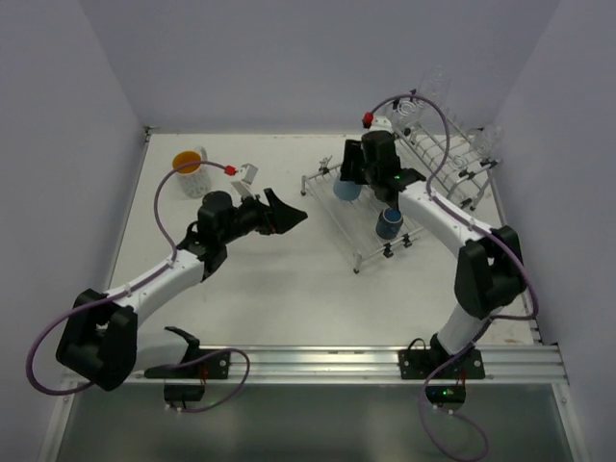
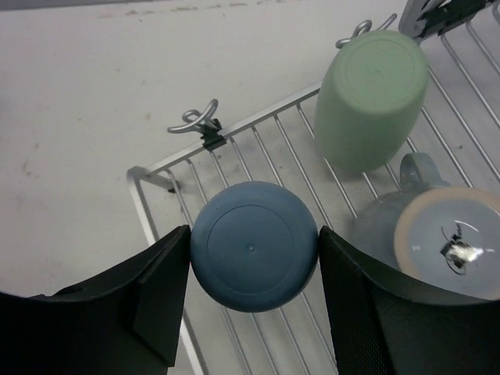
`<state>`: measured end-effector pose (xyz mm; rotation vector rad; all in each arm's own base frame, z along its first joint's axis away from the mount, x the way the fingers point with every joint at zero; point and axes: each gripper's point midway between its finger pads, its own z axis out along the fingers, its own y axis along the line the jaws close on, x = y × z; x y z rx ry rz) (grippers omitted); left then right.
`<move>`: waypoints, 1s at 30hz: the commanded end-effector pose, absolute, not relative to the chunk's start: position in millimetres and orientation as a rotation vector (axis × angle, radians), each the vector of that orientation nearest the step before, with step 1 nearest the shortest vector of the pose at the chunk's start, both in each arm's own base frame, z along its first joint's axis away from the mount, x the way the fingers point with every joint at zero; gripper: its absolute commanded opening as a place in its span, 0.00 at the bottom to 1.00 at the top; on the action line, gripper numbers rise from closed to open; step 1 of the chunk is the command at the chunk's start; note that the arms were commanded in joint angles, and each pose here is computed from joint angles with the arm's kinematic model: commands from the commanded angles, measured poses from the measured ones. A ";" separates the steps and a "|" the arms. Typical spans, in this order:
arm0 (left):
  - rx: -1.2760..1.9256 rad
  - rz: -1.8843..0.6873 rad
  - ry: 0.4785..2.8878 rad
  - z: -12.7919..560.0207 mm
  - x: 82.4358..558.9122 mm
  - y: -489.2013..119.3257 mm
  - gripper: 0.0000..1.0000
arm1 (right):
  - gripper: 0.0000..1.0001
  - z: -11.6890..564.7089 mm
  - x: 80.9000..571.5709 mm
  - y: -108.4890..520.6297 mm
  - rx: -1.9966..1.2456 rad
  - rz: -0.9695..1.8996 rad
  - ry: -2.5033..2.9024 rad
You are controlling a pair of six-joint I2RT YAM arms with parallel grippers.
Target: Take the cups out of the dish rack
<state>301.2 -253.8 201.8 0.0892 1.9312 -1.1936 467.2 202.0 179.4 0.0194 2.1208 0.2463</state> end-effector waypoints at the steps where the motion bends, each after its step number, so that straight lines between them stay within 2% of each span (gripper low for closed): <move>1: 0.103 -1.339 1.728 258.8 313.1 -270.1 0.86 | 0.30 273.9 449.9 207.5 0.055 0.441 1.877; 6: 0.172 -1.463 1.555 292.8 314.5 -283.5 0.85 | 0.29 311.3 408.0 220.2 0.051 0.824 1.777; 8: 0.188 -1.464 1.516 301.5 315.9 -284.2 0.79 | 0.29 319.0 390.0 228.8 0.046 1.045 1.740; 10: 0.208 -1.461 1.475 308.8 314.6 -283.6 0.78 | 0.29 330.9 374.2 232.4 0.043 1.170 1.703; 17: 0.287 -1.451 1.365 339.4 313.2 -289.8 0.77 | 0.30 341.9 353.5 243.6 -0.012 1.324 1.655; 22: 0.281 -1.457 1.417 326.6 320.2 -294.9 0.75 | 0.30 339.0 348.9 248.5 -0.009 1.438 1.644; 30: 0.261 -1.394 1.457 317.3 320.7 -288.4 0.72 | 0.29 348.4 352.2 235.1 0.034 1.376 1.580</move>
